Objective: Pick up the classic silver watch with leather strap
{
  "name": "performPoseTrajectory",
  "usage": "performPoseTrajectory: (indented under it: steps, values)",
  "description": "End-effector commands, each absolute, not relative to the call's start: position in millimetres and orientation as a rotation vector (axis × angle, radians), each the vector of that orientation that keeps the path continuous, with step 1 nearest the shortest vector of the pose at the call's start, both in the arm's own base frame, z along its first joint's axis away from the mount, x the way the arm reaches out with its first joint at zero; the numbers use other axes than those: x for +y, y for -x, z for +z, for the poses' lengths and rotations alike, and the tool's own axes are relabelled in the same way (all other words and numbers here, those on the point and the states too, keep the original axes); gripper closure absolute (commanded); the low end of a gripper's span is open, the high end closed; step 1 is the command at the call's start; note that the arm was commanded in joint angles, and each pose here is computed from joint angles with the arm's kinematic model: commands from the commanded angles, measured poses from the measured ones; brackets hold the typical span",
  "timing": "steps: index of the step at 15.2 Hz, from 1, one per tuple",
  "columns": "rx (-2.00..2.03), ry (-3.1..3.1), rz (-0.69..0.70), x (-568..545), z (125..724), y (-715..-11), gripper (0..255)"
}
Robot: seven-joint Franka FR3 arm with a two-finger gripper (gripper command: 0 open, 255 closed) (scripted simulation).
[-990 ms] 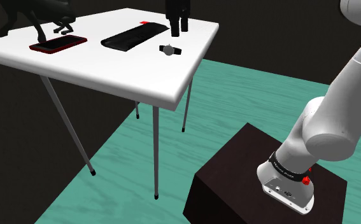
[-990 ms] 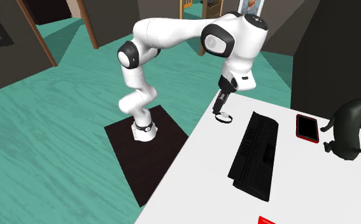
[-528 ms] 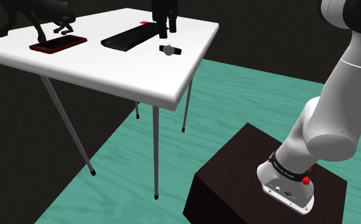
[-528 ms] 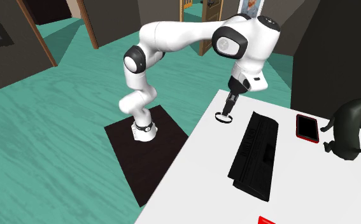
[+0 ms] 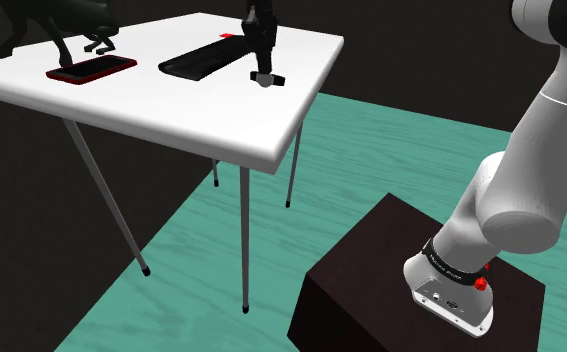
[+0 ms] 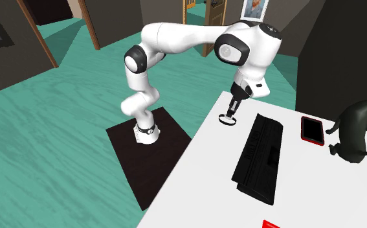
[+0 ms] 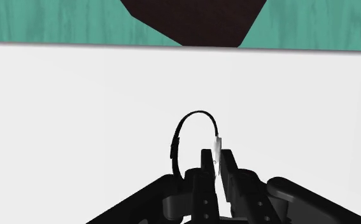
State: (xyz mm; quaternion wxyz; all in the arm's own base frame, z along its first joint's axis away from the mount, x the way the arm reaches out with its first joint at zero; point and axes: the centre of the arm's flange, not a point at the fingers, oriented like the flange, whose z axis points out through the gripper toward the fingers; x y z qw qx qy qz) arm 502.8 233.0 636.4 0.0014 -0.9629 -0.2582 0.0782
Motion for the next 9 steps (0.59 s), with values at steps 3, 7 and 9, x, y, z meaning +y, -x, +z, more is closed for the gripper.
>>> performPoseTrajectory:
  steps: [3,7,9]
  values:
    - [-0.810,3.022,0.245,233.0,636.2,-502.8,255]
    - [-0.810,3.022,0.246,233.0,642.0,-503.1,255]
    - [-0.810,3.022,0.246,233.0,652.5,-503.2,255]
